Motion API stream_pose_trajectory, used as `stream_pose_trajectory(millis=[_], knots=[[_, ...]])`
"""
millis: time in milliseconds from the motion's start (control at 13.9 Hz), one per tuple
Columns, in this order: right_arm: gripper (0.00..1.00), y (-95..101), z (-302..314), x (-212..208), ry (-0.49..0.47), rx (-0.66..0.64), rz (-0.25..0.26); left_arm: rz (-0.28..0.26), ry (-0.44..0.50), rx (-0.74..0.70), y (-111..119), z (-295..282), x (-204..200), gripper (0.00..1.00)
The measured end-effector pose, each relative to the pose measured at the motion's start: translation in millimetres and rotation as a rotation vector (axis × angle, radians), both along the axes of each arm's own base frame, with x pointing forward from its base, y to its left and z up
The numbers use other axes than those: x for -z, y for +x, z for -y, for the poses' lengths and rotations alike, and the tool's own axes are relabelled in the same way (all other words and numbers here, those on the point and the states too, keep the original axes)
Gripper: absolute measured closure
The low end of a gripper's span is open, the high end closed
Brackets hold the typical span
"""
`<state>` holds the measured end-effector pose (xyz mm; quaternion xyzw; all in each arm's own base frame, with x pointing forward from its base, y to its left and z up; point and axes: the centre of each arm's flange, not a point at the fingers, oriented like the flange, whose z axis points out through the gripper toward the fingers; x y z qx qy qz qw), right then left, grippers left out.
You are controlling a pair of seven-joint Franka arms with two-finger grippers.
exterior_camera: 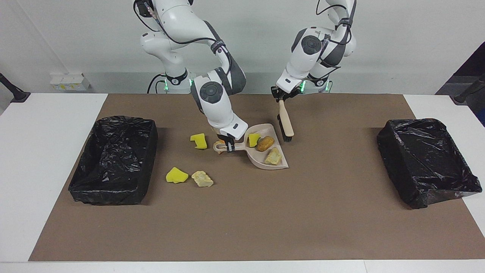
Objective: Sweep and dump trash in bin
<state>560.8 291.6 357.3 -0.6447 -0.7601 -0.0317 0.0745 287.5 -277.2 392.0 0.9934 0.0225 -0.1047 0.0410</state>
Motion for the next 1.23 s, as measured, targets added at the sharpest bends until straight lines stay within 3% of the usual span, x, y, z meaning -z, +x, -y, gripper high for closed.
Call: stream_pose_trajectory(millis=[217,361,650,1227], knots=[[0.68,1.9,3.1,-6.1,0.005,0.006,0.01,0.014,0.05,0.028,-52.8,18.9,8.8,0.74],[0.68,3.8,7.2,-9.1,0.007,0.008,0.015,0.026,0.052,0.024,-66.2,23.5,19.5,0.74],[0.68,9.5,19.0,-20.7,0.015,0.019,0.034,0.041,0.044,0.033,-78.0,27.3,37.9,0.74],[0.68,31.0,89.1,-70.5,0.064,0.07,0.073,0.037,0.045,0.024,-73.8,29.6,52.6,0.74]])
